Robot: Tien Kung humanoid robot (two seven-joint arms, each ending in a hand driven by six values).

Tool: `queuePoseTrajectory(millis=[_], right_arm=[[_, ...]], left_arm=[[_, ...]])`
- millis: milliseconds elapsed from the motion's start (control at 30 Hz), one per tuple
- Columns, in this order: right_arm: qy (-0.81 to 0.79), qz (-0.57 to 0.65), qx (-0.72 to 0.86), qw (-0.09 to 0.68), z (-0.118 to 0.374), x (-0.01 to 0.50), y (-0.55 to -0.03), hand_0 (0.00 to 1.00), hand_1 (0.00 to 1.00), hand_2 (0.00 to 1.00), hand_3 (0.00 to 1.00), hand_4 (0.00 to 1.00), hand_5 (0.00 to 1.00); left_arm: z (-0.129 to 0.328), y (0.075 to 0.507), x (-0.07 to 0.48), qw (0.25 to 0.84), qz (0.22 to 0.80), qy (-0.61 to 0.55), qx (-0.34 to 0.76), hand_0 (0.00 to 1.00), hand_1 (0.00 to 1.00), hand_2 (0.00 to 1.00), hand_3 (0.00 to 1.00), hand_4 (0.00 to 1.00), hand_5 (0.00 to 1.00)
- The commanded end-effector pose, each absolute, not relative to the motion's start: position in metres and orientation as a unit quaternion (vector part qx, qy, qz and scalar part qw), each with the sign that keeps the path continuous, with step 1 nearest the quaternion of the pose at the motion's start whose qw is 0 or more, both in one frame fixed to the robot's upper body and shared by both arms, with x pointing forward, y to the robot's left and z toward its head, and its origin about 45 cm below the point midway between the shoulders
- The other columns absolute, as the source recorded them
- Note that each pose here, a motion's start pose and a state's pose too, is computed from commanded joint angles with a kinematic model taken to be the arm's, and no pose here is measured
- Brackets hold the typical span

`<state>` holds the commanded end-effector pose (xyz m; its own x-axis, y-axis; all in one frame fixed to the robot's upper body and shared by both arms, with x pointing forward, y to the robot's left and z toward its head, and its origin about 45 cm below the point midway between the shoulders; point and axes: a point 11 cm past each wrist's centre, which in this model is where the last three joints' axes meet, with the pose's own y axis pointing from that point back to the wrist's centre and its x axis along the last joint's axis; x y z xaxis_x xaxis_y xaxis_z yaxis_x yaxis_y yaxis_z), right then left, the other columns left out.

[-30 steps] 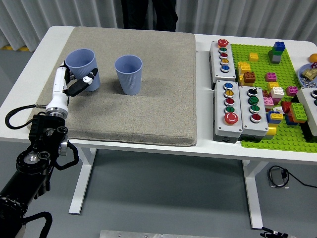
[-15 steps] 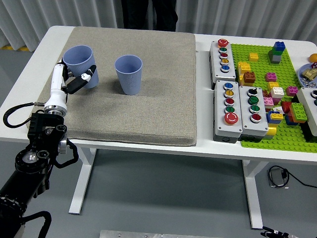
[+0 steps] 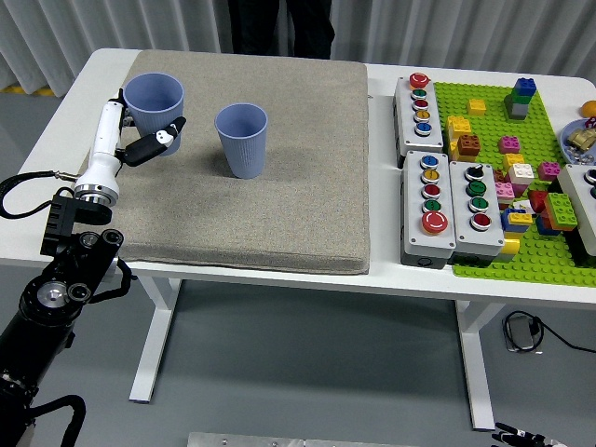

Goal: Pick cup pour cup place

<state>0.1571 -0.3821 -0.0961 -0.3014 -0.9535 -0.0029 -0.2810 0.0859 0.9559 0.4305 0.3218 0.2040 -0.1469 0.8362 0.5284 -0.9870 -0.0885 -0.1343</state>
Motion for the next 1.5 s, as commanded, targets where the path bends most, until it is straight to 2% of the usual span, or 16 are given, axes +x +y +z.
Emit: queuePoseTrajectory(millis=[100,133,633,1167,1500], right_arm=[[-0.649,-0.48,0.476,0.35,-0.096,0.158,-0.382,0.661,0.647,0.659,0.632,0.488,0.13],[-0.649,-0.479,0.476,0.35,-0.096,0.158,-0.383,0.662,0.647,0.659,0.632,0.489,0.13],[-0.652,-0.478,0.474,0.35,-0.095,0.158,-0.385,0.661,0.647,0.659,0.632,0.488,0.128],[-0.652,-0.478,0.471,0.353,-0.096,0.153,-0.389,0.661,0.646,0.659,0.632,0.489,0.128],[-0.655,-0.477,0.471,0.35,-0.095,0.156,-0.389,0.66,0.647,0.659,0.632,0.489,0.128]], left_arm=[[0.209,0.321,0.431,0.631,0.717,-0.246,0.166,0.5,0.55,0.635,0.856,0.689,0.138],[0.213,0.319,0.432,0.63,0.713,-0.257,0.171,0.501,0.551,0.628,0.846,0.654,0.093],[0.23,0.287,0.436,0.633,0.66,-0.343,0.216,0.503,0.554,0.628,0.844,0.649,0.09],[0.239,0.297,0.443,0.586,0.606,-0.435,0.317,0.503,0.558,0.626,0.841,0.649,0.091],[0.249,0.298,0.447,0.575,0.599,-0.453,0.326,0.503,0.557,0.627,0.841,0.648,0.09]])
